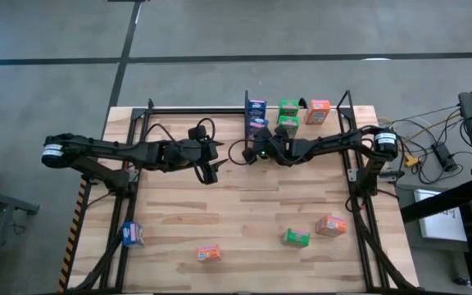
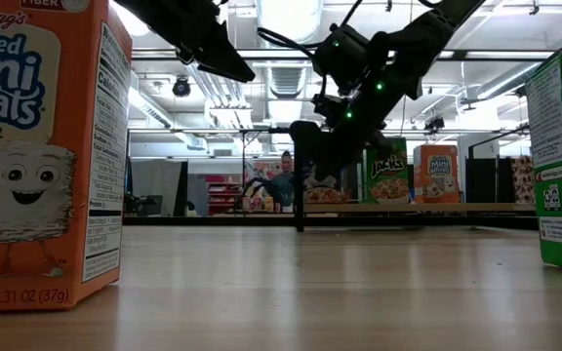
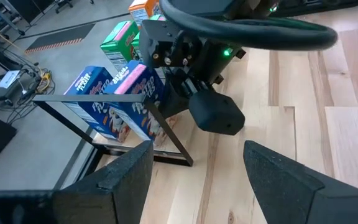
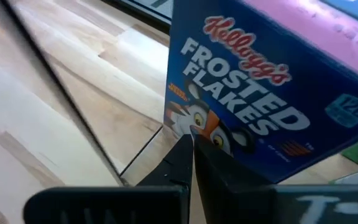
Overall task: Stack cereal on shelf
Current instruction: Put the top blue cereal box on the shelf aligned with the other blue cereal box on the shelf
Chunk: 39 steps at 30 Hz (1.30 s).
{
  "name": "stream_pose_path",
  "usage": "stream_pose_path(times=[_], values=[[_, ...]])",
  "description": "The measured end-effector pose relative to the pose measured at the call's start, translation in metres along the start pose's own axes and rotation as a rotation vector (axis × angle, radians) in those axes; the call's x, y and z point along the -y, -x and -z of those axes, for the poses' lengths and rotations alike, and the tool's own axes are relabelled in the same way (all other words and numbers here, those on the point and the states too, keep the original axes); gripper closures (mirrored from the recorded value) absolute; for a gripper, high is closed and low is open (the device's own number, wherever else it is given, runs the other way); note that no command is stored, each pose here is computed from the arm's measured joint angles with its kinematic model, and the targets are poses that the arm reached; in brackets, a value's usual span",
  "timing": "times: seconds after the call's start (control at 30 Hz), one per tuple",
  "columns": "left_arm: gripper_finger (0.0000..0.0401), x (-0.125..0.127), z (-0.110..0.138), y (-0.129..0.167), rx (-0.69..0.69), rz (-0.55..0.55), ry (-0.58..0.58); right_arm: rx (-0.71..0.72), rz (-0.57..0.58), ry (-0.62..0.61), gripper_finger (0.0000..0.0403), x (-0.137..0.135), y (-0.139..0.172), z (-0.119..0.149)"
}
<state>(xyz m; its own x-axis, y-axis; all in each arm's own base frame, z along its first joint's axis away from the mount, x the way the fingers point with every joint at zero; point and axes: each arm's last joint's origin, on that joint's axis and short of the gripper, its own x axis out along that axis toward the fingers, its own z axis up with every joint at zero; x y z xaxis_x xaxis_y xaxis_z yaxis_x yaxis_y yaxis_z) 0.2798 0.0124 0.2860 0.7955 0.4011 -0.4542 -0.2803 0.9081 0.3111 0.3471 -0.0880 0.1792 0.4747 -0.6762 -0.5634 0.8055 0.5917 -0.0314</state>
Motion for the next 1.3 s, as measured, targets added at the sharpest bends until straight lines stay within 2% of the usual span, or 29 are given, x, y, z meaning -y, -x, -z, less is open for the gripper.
stream_pose_path(times=[0.37, 0.5, 0.63, 0.8, 0.9, 1.07, 1.2, 1.3], values=[[0.0168, 0.000, 0.000, 0.000, 0.000, 0.000, 0.000, -0.011, 0.005, 0.051, 0.0394, 0.004, -0.002, -0.001], [0.0168, 0.000, 0.000, 0.000, 0.001, 0.000, 0.000, -0.026, -0.070, 0.053, 0.0394, -0.001, 0.007, -0.003], [0.0168, 0.000, 0.001, -0.001, 0.008, -0.001, -0.001, -0.053, -0.178, 0.063, 0.0394, -0.003, 0.029, -0.009], [0.0168, 0.003, 0.009, -0.004, -0.004, 0.002, -0.040, -0.180, -0.426, 0.095, 0.0394, 0.021, 0.067, -0.048], [0.0168, 0.001, 0.009, -0.004, 0.007, -0.005, -0.073, -0.221, -0.425, 0.117, 0.0394, 0.049, 0.081, -0.074], [0.0168, -0.009, 0.002, -0.006, 0.055, -0.038, -0.176, -0.139, -0.392, 0.181, 0.0394, 0.083, 0.096, -0.111], [0.0168, -0.020, 0.001, -0.009, 0.088, -0.011, -0.170, -0.129, -0.445, 0.194, 0.0383, 0.096, 0.099, -0.132], [0.0168, -0.023, 0.002, -0.011, 0.102, 0.045, -0.170, -0.142, -0.479, 0.250, 0.0354, 0.095, 0.094, -0.138]])
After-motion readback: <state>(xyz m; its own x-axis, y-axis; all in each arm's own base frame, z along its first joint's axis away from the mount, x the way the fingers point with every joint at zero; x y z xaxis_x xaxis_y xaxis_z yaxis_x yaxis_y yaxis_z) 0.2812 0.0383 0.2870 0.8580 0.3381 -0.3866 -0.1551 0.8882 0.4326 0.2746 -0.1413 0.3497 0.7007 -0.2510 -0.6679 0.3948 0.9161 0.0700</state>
